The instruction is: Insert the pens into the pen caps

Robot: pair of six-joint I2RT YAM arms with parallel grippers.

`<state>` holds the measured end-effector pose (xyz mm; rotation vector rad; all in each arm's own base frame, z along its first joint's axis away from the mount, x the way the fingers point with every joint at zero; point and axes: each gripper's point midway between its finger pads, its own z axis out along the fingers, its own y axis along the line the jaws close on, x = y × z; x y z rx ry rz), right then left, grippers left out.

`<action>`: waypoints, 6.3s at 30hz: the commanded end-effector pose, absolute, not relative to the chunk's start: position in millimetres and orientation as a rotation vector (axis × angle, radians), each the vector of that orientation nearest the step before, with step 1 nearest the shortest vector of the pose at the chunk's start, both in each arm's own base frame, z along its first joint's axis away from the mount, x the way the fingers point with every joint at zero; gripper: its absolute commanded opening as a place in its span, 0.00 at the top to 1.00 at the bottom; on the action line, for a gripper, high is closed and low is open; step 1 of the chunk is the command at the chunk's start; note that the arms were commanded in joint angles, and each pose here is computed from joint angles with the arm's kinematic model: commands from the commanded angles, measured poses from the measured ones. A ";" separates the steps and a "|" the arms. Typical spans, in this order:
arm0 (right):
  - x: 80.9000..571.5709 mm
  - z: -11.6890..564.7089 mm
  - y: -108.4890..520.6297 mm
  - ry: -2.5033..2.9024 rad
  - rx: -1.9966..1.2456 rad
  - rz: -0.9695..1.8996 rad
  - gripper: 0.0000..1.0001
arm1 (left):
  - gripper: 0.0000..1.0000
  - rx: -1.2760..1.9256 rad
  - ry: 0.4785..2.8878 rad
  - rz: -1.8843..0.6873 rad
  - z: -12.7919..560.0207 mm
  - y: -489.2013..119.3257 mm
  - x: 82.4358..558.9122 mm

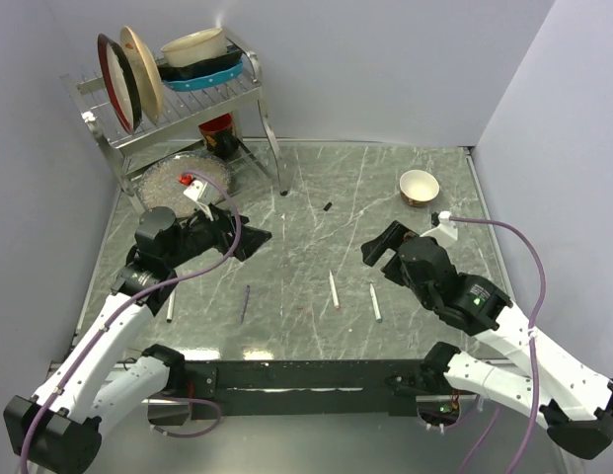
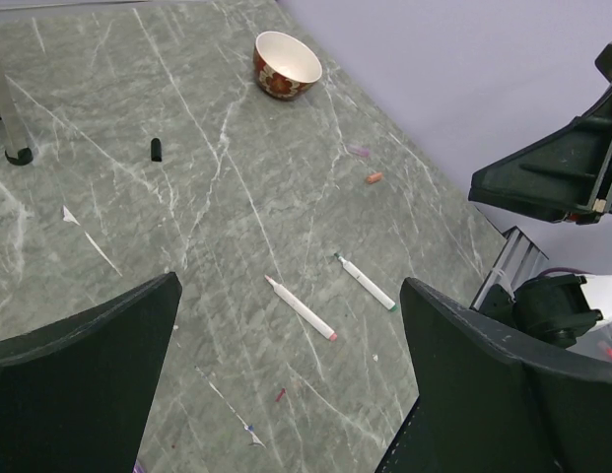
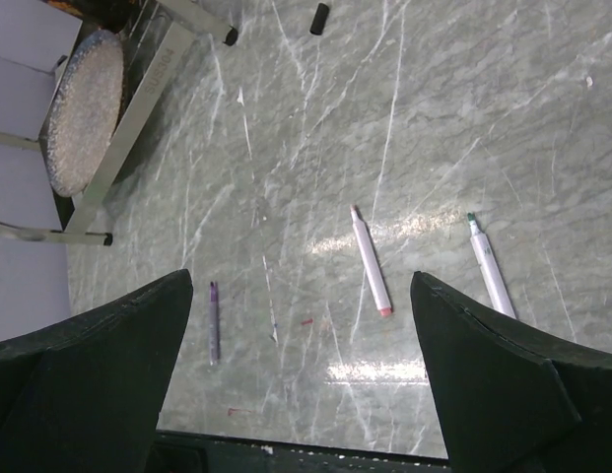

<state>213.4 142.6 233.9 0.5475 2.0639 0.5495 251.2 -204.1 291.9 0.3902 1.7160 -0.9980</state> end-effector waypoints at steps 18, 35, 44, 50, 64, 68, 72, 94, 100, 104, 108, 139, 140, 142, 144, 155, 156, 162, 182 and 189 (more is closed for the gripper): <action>220.4 109.7 158.1 2.578 0.113 0.192 0.28 | 0.01 0.110 1.821 -0.825 287.1 -176.4 293.7; 255.6 75.2 220.4 2.705 0.066 0.360 0.49 | 0.01 0.085 1.790 -0.763 290.8 -164.5 292.0; 261.8 50.0 227.6 2.748 0.041 0.226 0.58 | 0.01 0.082 1.778 -0.755 293.8 -162.3 290.9; 262.5 36.5 231.5 2.762 0.021 0.174 0.61 | 0.01 0.097 1.773 -0.766 293.6 -164.3 289.2; 274.9 17.5 235.0 2.750 0.011 0.046 0.95 | 0.01 0.189 1.841 -0.864 281.3 -187.5 269.5; 277.1 50.8 242.6 2.681 0.024 0.169 1.00 | 0.00 0.167 1.929 -1.062 262.5 -204.5 245.0; 274.9 95.4 254.8 2.595 0.051 0.363 1.00 | 0.01 0.143 1.972 -1.275 235.6 -218.0 216.1; 209.4 237.3 306.7 2.183 0.117 1.239 1.00 | 0.33 0.258 1.917 -1.828 233.2 -306.4 169.2; 203.9 242.9 305.3 2.162 0.119 1.256 1.00 | 0.45 0.281 1.908 -1.834 235.3 -313.4 168.9; 200.9 243.4 305.2 2.163 0.085 1.255 1.00 | 0.47 0.284 1.904 -1.825 236.7 -313.7 170.3; 200.2 241.3 304.7 2.175 0.067 1.240 1.00 | 0.69 0.286 1.900 -1.813 238.6 -313.5 171.8; 296.0 113.0 -28.3 2.052 1.556 0.069 0.53 | 0.99 0.406 1.815 -0.777 276.2 -221.4 238.6; 296.3 102.1 -35.3 2.066 1.593 0.042 0.55 | 0.99 0.420 1.825 -0.771 274.6 -221.3 238.7; 298.2 93.5 -51.0 2.059 1.631 0.005 0.56 | 0.99 0.436 1.826 -0.748 276.4 -221.0 242.7; 305.3 87.7 -62.5 2.127 1.548 -0.058 0.56 | 0.99 0.416 1.842 -0.720 273.4 -216.8 246.7; 356.1 110.2 -83.1 2.377 0.499 -0.196 0.45 | 0.99 0.371 1.805 -0.721 281.3 -209.0 243.2; 358.0 113.8 -83.1 2.385 0.363 -0.211 0.43 | 0.99 0.374 1.805 -0.725 282.3 -209.6 242.7; 349.7 89.5 -53.3 2.465 -0.094 -0.104 0.39 | 0.99 0.387 1.803 -0.743 281.2 -211.7 240.0; 323.5 36.5 -62.7 2.650 -0.356 -0.322 0.47 | 0.99 0.384 1.769 -0.756 289.7 -209.3 235.3; 324.3 32.4 -51.8 2.630 -0.414 -0.239 0.49 | 0.99 0.397 1.778 -0.767 287.2 -212.5 235.2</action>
